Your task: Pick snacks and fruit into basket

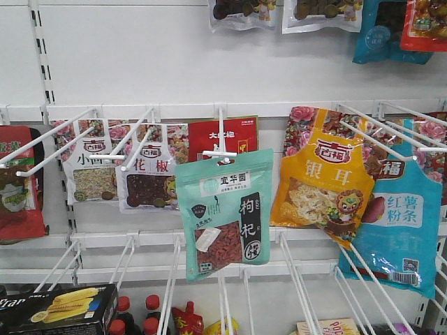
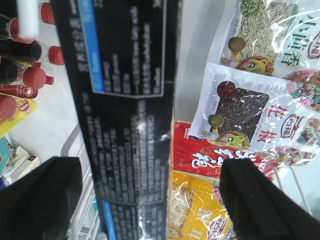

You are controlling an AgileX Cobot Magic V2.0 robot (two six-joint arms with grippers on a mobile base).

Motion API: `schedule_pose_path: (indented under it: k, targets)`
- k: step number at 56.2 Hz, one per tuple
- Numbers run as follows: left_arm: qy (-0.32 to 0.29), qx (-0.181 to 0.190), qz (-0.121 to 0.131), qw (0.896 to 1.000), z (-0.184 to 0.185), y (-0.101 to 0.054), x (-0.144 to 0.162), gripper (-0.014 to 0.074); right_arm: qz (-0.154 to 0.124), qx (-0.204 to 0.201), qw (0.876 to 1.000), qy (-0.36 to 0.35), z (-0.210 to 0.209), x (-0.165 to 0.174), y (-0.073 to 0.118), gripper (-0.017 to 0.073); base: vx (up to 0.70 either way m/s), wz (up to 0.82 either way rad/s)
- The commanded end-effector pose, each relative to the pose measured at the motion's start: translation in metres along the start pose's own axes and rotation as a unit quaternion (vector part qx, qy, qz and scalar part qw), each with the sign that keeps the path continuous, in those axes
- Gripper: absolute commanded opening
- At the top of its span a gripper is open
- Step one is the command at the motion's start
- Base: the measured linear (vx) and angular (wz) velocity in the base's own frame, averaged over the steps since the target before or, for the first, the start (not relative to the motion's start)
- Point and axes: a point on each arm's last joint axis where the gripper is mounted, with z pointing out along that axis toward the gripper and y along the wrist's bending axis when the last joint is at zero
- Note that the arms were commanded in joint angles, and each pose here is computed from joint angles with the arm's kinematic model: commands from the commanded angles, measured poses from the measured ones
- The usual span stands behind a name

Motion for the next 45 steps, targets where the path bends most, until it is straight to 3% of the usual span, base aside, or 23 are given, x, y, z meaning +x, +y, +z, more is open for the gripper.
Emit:
schedule_pose_path:
  k: [1,13,31,38,45]
  targets:
    - [0.009,0.070,-0.006,0.998,0.004,-0.017,0.002,0.0661,-0.006,-0.004,0.999,-0.043,-0.001,-0.006,0.001,-0.0002,0.00,0.00]
    - [0.007,0.071,-0.016,0.997,0.012,-0.009,-0.001,0.0660,-0.006,-0.004,0.999,-0.043,-0.001,-0.006,0.001,-0.0002,0.00,0.00]
    - [-0.001,0.107,-0.018,0.994,0.019,-0.003,-0.006,0.0623,-0.006,-0.004,0.999,-0.043,-0.001,-0.006,0.001,-0.0002,0.00,0.00]
    - [-0.004,0.126,-0.024,0.992,0.021,-0.001,-0.008,0.0563,-0.006,-0.005,0.999,-0.043,-0.001,-0.006,0.001,-0.0002,0.00,0.00]
    - [-0.003,0.126,-0.027,0.992,0.023,0.002,-0.008,0.0433,-0.006,-0.005,0.999,-0.043,-0.001,-0.006,0.001,-0.0002,0.00,0.00]
